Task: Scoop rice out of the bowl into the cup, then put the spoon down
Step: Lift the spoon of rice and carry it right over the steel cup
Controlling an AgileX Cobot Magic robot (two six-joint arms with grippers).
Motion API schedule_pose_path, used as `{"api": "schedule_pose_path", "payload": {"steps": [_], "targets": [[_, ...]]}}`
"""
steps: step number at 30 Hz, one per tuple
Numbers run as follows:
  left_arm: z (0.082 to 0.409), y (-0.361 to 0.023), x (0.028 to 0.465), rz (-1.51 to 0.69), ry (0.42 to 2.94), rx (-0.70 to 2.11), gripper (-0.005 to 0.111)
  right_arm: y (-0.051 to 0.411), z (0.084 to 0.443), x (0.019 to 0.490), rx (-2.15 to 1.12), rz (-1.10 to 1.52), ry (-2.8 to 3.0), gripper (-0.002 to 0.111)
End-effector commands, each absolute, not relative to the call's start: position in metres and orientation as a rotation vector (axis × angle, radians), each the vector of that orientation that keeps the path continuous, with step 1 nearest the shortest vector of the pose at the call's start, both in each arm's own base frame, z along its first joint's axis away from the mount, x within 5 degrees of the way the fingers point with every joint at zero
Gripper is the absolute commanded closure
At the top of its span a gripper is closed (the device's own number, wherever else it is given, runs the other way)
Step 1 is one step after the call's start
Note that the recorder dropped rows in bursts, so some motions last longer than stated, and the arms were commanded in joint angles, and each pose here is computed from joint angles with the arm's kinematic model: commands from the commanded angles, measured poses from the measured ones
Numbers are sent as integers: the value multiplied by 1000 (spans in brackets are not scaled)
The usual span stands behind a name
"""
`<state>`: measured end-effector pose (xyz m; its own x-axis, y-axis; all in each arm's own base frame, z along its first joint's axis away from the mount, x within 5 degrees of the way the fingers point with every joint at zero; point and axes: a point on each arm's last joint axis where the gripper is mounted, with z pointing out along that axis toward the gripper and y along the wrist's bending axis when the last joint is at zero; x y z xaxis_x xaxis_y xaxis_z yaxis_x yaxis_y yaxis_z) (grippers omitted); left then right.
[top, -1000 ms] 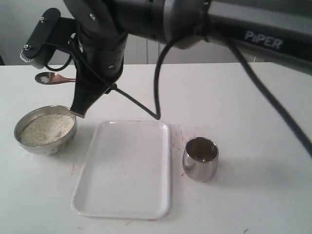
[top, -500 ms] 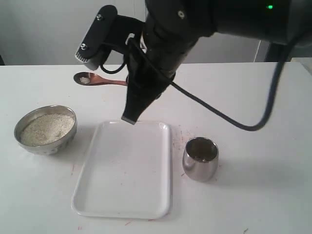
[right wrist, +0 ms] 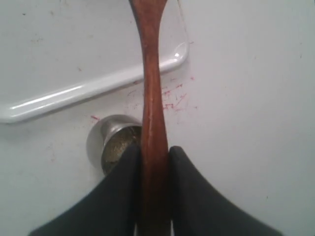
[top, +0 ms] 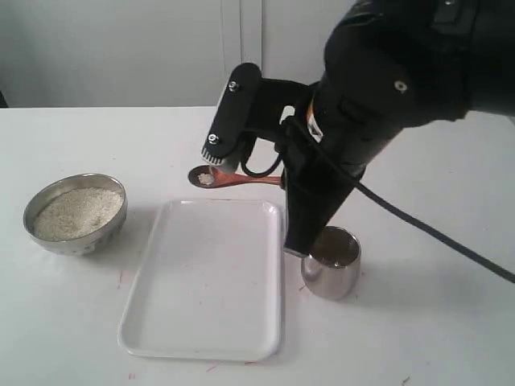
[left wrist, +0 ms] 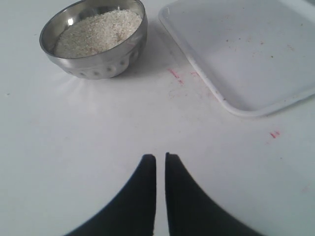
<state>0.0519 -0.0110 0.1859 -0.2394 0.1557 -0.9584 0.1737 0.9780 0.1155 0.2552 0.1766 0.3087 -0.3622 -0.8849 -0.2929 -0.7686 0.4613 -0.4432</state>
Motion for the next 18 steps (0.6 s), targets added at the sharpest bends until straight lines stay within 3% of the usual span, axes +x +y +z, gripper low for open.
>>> {"api": "schedule_pose_path", "payload": {"steps": [1, 18], "targets": [[184, -12, 52, -30, 1823, 244, 92, 158, 315, 245, -1320, -330, 2236, 108], [184, -12, 52, -30, 1823, 244, 92, 101, 311, 213, -1223, -471, 2358, 108]]}}
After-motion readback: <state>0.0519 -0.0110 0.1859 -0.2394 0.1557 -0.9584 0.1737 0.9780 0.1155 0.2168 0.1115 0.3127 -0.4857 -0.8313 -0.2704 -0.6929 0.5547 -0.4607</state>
